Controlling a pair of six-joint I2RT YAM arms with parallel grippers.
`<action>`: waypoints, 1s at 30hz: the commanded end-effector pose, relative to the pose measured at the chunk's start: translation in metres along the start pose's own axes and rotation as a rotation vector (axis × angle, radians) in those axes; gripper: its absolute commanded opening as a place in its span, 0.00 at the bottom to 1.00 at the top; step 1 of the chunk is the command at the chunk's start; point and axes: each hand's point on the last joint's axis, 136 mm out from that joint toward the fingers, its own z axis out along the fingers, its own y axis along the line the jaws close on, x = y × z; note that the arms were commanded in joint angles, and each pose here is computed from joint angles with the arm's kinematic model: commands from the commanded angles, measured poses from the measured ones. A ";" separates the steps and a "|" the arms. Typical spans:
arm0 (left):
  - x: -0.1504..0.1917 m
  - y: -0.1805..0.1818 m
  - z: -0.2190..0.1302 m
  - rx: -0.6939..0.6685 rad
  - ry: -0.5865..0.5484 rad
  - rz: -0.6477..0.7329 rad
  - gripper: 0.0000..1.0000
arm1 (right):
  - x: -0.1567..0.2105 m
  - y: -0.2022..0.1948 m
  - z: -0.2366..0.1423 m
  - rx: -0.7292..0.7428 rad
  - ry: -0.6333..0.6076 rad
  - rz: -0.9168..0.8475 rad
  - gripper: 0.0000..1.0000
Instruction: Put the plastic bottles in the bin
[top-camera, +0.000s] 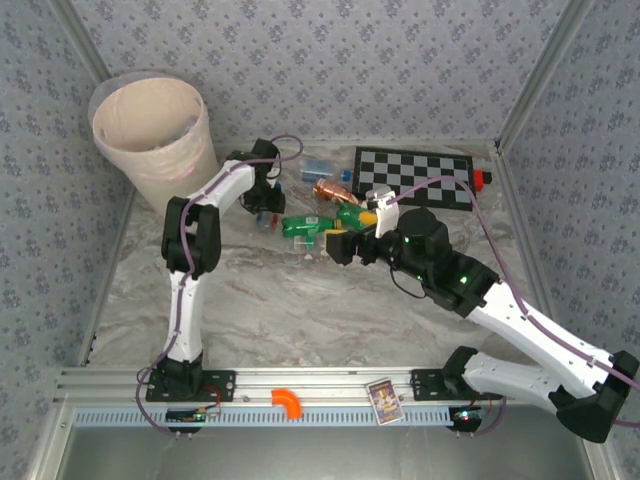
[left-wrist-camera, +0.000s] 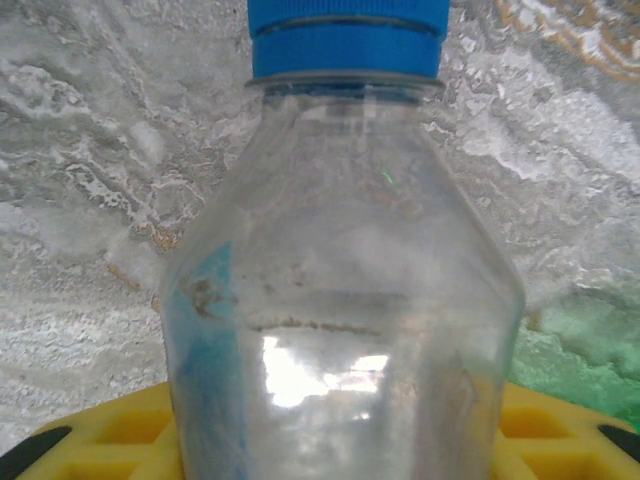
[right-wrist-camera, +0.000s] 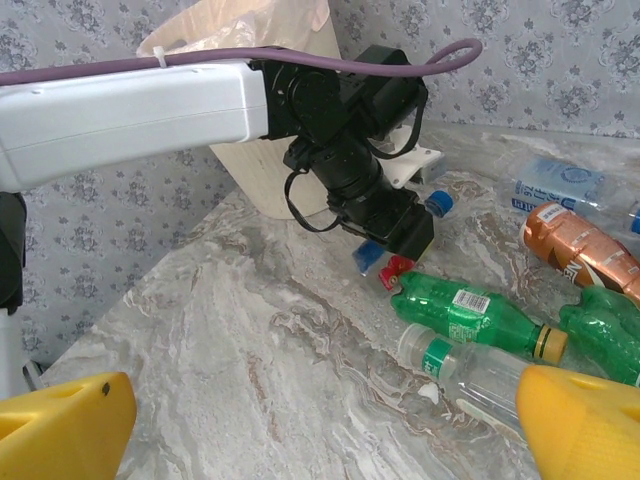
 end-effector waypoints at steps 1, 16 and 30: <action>-0.008 -0.007 -0.057 0.045 -0.086 -0.030 0.48 | -0.008 0.002 -0.009 0.002 -0.024 0.008 0.99; -0.030 0.019 -0.291 0.200 -0.607 -0.301 0.47 | -0.015 0.015 -0.023 -0.037 -0.064 0.005 0.99; -0.008 0.136 -0.433 0.127 -1.075 -0.788 0.46 | -0.015 0.023 -0.017 -0.051 -0.058 -0.002 0.99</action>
